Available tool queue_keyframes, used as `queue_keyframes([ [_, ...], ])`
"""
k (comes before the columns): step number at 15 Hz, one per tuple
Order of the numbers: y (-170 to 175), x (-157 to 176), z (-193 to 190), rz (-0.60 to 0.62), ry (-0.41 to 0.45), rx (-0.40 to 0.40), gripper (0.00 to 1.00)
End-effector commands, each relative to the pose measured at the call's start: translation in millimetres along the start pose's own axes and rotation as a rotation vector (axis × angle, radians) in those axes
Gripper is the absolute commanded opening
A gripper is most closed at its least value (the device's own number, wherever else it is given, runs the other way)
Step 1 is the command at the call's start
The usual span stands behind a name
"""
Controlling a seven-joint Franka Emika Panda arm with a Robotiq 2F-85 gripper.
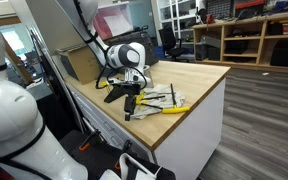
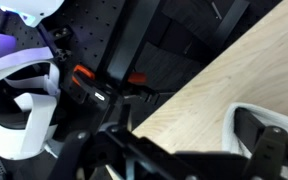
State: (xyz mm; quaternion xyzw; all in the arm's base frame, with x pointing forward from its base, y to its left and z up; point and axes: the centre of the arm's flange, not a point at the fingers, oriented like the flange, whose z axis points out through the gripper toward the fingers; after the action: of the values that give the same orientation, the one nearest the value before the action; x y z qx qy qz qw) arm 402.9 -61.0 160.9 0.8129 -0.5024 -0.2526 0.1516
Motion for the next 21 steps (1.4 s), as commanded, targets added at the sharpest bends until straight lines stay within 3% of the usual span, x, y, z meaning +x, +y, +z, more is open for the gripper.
queue_keyframes([
  [1, 22.4, -16.2, 17.0, -0.026, -0.005, -0.054, 1.0],
  [11, 1.5, 13.8, -29.2, 0.089, 0.129, -0.006, 1.0],
  [21, -24.5, 15.5, -67.2, 0.167, 0.298, 0.074, 1.0],
])
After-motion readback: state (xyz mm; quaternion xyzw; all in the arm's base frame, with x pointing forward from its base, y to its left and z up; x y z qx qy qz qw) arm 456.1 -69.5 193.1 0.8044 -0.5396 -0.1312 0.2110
